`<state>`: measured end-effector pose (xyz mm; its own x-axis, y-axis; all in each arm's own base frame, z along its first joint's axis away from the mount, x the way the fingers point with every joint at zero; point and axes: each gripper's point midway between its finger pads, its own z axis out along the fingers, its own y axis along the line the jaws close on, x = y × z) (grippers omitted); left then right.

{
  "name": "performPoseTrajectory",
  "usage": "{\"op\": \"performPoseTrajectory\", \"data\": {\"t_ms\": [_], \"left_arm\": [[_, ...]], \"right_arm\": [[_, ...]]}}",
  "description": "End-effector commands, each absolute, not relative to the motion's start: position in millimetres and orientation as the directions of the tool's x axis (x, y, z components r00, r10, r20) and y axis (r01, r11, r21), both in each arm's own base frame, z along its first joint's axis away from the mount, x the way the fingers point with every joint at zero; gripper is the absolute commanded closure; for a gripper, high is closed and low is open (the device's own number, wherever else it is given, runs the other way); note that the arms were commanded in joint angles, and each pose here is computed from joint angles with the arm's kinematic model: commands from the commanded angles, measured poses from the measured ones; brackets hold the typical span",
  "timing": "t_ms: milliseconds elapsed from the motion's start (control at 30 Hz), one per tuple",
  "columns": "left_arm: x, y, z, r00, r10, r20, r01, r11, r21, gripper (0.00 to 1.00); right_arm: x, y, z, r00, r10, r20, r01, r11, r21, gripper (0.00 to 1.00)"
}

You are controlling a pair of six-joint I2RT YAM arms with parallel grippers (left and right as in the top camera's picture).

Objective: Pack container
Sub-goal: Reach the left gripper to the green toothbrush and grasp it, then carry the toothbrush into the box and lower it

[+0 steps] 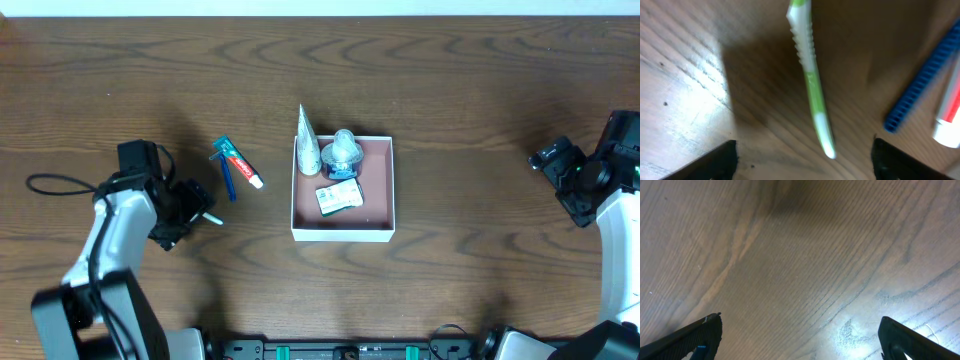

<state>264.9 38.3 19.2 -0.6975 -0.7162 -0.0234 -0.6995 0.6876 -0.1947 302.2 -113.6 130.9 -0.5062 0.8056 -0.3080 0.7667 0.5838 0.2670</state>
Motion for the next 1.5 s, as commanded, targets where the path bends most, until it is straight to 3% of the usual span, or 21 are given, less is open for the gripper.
{"op": "performPoseTrajectory", "data": {"t_ms": [0, 267, 467, 567, 633, 933, 1133, 1233, 1333, 1467], "left_arm": [[263, 43, 5, -0.686, -0.728, 0.009, -0.720, 0.677, -0.153, 0.23], [256, 51, -12, -0.684, -0.729, 0.023, -0.729, 0.680, -0.078, 0.41], [246, 61, -13, -0.722, -0.692, 0.007, -0.692, 0.722, -0.001, 0.74], [245, 61, -13, -0.753, -0.658, 0.010, -0.658, 0.753, 0.001, 0.79], [246, 61, -13, -0.755, -0.655, 0.009, -0.655, 0.756, 0.000, 0.94], [250, 61, 1, -0.760, -0.650, 0.010, -0.650, 0.760, -0.006, 0.94], [274, 56, 63, -0.837, -0.544, -0.055, -0.542, 0.839, -0.051, 0.94], [295, 36, 110, -0.904, -0.399, -0.156, -0.381, 0.915, -0.131, 0.94], [313, -6, 160, -0.930, -0.172, -0.325, -0.104, 0.971, -0.217, 0.94], [311, -78, 221, -0.779, 0.221, -0.586, 0.380, 0.911, -0.161, 0.94]], "right_arm": [[301, -116, 131, -0.512, 0.801, -0.310, 0.763, 0.590, 0.264, 0.01], [301, -116, 131, -0.512, 0.801, -0.310, 0.763, 0.590, 0.264, 0.01], [301, -116, 131, -0.512, 0.801, -0.310, 0.763, 0.590, 0.264, 0.01], [301, -116, 131, -0.512, 0.801, -0.310, 0.763, 0.590, 0.264, 0.01], [301, -116, 131, -0.512, 0.801, -0.310, 0.763, 0.590, 0.264, 0.01], [301, -116, 131, -0.512, 0.801, -0.310, 0.763, 0.590, 0.264, 0.01], [301, -116, 131, -0.512, 0.801, -0.310, 0.763, 0.590, 0.264, 0.01], [301, -116, 131, -0.512, 0.801, -0.310, 0.763, 0.590, 0.264, 0.01], [301, -116, 131, -0.512, 0.801, -0.310, 0.763, 0.590, 0.264, 0.01], [301, -116, 131, -0.512, 0.801, -0.310, 0.763, 0.590, 0.264, 0.01]]}}
